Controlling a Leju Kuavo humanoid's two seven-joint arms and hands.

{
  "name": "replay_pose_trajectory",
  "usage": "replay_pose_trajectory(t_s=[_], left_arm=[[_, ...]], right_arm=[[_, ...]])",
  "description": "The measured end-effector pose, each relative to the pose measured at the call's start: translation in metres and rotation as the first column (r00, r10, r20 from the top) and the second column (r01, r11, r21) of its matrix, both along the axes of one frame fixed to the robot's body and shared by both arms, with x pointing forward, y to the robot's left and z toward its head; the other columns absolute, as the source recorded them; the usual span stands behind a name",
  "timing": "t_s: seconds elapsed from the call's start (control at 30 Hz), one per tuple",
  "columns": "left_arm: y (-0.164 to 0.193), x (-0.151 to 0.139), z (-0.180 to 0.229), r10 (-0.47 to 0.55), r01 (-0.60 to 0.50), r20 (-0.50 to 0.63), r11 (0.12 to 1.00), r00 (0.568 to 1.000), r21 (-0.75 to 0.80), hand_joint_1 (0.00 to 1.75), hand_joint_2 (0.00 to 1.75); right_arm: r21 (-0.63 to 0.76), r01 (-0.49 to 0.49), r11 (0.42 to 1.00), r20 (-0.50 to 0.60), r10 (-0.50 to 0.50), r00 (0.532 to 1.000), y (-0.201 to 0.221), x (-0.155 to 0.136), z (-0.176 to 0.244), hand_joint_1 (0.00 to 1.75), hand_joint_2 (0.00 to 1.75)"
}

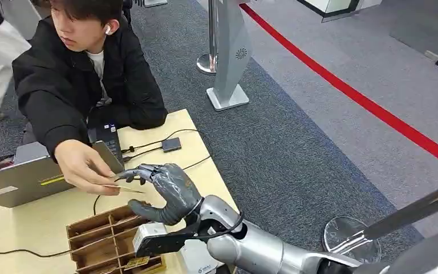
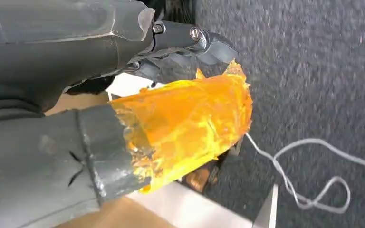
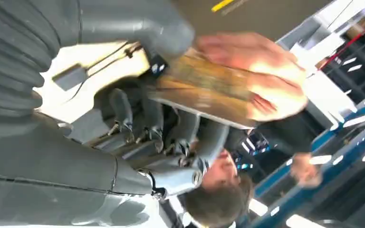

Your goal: Pass the card to the sensor for recognition and then transmit it.

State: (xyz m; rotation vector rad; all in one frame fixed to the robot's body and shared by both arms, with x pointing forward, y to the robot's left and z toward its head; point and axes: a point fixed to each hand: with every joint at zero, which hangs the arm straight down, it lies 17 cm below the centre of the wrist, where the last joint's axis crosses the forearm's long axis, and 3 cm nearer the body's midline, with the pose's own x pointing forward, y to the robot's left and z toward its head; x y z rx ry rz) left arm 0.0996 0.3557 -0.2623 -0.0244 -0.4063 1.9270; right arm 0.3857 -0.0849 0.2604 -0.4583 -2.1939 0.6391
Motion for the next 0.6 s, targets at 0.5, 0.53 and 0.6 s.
replay_pose_trajectory(t_s=[0.5, 0.53, 0.6], left_arm=[[0.023, -0.011, 0.019, -0.027, 0.007, 0.159, 0.992, 0.987, 0.125, 0.00, 0.00], [0.024, -0.011, 0.021, -0.030, 0.008, 0.171, 0.991, 0.985, 0.132, 0.00, 0.00], [0.033, -0.007, 0.032, -0.047, 0.003, 0.238, 0.983, 0.970, 0.181, 0.00, 0.00]], right_arm=[[0.054, -0.163, 0.985, -0.063, 0.167, 0.984, 0.032, -0.002, 0.000, 0.00, 0.00], [0.055, -0.168, 0.984, -0.061, 0.171, 0.983, 0.033, -0.002, 0.000, 0.00, 0.00], [0.066, -0.182, 0.981, -0.057, 0.185, 0.981, 0.036, -0.002, 0.002, 0.00, 0.00]])
